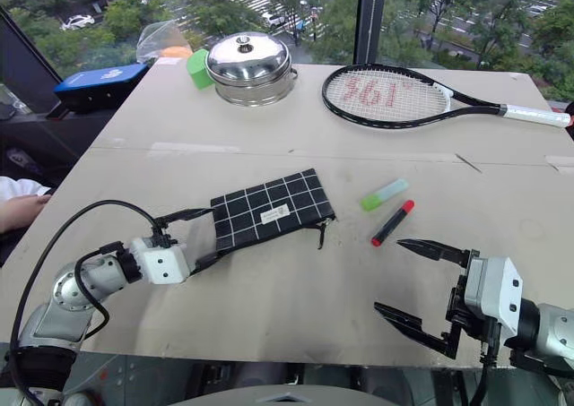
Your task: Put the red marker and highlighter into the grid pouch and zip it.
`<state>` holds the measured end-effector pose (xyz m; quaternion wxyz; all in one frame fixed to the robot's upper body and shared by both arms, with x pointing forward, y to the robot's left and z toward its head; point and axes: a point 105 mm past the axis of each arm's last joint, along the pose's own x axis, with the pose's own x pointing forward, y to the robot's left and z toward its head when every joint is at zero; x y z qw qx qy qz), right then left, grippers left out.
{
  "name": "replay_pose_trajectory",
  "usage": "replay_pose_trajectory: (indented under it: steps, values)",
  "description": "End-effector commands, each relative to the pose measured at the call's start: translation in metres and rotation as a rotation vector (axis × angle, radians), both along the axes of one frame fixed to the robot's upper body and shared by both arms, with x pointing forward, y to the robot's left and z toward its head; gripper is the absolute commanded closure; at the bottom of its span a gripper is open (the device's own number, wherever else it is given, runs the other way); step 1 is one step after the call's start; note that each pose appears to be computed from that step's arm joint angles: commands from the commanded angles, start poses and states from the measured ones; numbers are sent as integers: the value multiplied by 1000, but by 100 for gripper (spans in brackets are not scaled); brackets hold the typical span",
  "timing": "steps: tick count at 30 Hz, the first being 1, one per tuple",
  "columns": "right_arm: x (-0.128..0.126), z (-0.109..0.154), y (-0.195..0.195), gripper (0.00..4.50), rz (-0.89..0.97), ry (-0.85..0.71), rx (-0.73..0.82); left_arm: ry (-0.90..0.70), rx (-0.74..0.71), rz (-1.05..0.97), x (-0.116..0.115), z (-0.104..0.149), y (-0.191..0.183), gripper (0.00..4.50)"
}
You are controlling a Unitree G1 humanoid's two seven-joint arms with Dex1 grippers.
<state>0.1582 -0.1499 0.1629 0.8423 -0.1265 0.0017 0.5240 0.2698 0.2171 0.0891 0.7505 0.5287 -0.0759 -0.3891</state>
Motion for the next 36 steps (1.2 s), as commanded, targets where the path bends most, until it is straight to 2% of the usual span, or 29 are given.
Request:
replay_pose_trajectory:
  steps: [1,10,19,23,26,32,35,36]
  values:
    - [-4,6,7,0,21,-22,13,35,62,34,11,-21,1,4]
    - [-4,5,9,0,-16,-26,24,31,49,-16,34,-34,-39,4]
    - [-7,5,11,0,-53,-36,24,-97,129,-25,44,-33,-57,4]
    - [-7,5,11,0,-65,-39,25,-12,27,31,46,-34,-64,4]
    - [-8,5,11,0,-75,-41,27,-6,80,-14,41,-35,-73,4]
    - [-9,4,12,0,-88,-46,30,-10,186,7,48,-46,-72,4]
    - [-8,4,12,0,-98,-46,31,30,190,-13,47,-51,-74,74]
    - [-8,3,12,0,-99,-46,31,34,187,-16,46,-52,-74,123]
